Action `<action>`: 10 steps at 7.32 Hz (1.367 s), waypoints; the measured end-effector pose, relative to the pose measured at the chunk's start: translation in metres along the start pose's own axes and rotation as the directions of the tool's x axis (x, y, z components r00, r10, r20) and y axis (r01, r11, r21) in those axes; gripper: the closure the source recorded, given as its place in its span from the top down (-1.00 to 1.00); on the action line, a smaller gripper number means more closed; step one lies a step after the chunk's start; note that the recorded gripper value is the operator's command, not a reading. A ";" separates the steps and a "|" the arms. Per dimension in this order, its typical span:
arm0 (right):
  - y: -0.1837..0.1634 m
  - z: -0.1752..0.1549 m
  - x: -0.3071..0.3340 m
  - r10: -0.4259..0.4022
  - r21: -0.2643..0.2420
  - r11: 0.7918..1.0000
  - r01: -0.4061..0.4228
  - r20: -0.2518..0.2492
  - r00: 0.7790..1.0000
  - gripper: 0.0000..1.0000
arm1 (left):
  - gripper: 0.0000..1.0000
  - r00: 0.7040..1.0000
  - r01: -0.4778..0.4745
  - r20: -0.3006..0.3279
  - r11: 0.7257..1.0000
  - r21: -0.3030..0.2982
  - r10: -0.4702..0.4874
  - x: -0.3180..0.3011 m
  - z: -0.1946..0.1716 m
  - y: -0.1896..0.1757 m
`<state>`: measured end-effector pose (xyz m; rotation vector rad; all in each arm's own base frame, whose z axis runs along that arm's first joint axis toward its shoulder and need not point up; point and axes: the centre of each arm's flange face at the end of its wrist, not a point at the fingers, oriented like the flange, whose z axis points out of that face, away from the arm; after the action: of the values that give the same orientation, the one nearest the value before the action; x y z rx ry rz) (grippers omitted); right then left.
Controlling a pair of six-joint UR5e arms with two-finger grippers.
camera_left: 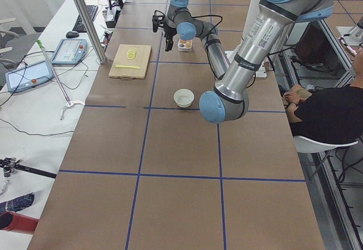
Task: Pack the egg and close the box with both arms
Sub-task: 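Withdraw the left gripper from the carton while the right arm approaches, then push the clear carton lid closed over the eggs with the right gripper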
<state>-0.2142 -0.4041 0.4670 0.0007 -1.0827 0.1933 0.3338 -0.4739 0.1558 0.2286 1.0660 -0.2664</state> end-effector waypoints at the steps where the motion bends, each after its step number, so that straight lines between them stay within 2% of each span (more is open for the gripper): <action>1: 0.014 0.017 -0.017 -0.025 -0.029 0.999 0.025 0.013 1.000 -1.00 | 1.00 1.000 -0.004 0.011 1.000 0.018 0.004 -0.012 -0.008 -0.012; 4: 0.036 0.055 -0.079 -0.117 -0.071 0.990 0.121 0.061 0.991 -1.00 | 1.00 0.997 -0.061 0.055 0.997 0.044 0.058 -0.054 -0.021 -0.042; 6: 0.043 0.086 -0.134 -0.171 -0.072 0.981 0.178 0.087 0.981 -1.00 | 1.00 0.990 -0.111 0.092 0.993 0.050 0.106 -0.082 -0.024 -0.055; 7: 0.042 0.101 -0.179 -0.189 -0.063 0.979 0.196 0.096 0.977 -1.00 | 1.00 0.986 -0.132 0.105 0.990 0.044 0.127 -0.092 -0.023 -0.057; 9: 0.047 0.111 -0.271 -0.197 -0.072 0.976 0.205 0.102 0.975 -1.00 | 1.00 0.980 -0.161 0.125 0.986 0.030 0.157 -0.104 -0.017 -0.058; 10: 0.052 0.109 -0.301 -0.200 -0.072 0.975 0.209 0.107 0.974 -0.07 | 1.00 0.977 -0.171 0.134 0.985 0.024 0.167 -0.110 -0.014 -0.059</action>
<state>-0.4547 -0.4104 0.2491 0.0482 -1.1815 -0.0379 0.2530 -0.5138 0.2429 0.3280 0.9062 -0.1452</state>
